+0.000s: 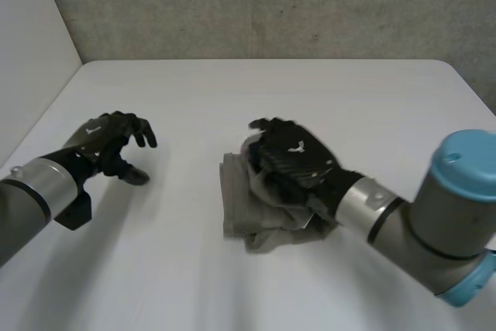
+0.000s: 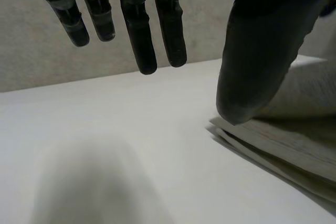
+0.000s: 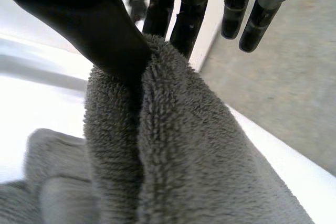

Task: Fold the towel.

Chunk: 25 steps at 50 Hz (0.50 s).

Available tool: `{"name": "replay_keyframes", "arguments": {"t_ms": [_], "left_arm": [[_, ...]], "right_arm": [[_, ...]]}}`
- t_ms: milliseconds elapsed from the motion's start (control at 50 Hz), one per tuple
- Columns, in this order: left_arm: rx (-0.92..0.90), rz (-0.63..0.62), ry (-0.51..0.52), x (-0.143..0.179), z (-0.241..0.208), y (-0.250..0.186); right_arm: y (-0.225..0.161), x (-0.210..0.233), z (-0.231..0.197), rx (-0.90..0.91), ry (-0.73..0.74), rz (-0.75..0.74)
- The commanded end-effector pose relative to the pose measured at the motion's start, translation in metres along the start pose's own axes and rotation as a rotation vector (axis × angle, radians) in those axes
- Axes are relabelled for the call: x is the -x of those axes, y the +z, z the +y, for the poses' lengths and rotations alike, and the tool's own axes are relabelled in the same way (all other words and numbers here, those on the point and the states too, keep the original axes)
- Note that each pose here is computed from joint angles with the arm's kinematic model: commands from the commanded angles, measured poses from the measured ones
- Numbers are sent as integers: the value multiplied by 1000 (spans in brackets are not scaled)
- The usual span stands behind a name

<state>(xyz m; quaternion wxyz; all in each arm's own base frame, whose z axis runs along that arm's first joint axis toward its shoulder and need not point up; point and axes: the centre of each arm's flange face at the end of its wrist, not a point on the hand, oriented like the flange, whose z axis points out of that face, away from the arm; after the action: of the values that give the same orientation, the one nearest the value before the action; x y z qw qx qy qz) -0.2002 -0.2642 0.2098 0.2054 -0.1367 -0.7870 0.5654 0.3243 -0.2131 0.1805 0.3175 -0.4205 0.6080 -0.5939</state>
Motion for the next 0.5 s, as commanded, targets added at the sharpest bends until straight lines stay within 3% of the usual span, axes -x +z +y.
{"name": "replay_keyframes", "arguments": {"t_ms": [20, 120, 320, 460, 500], "left_arm": [[3, -4, -10, 4, 1, 3], [2, 9, -9, 0, 1, 3], [-18, 86, -80, -21, -2, 15], [-16, 194, -102, -58, -2, 26], [-21, 211, -111, -64, -3, 28]], "right_arm": [[18, 40, 13, 20, 1, -95], [27, 60, 27, 54, -25, -133], [13, 53, 31, 157, 3, -104], [-15, 5, -18, 65, 23, 62], [-32, -27, -32, 23, 174, 169]]}}
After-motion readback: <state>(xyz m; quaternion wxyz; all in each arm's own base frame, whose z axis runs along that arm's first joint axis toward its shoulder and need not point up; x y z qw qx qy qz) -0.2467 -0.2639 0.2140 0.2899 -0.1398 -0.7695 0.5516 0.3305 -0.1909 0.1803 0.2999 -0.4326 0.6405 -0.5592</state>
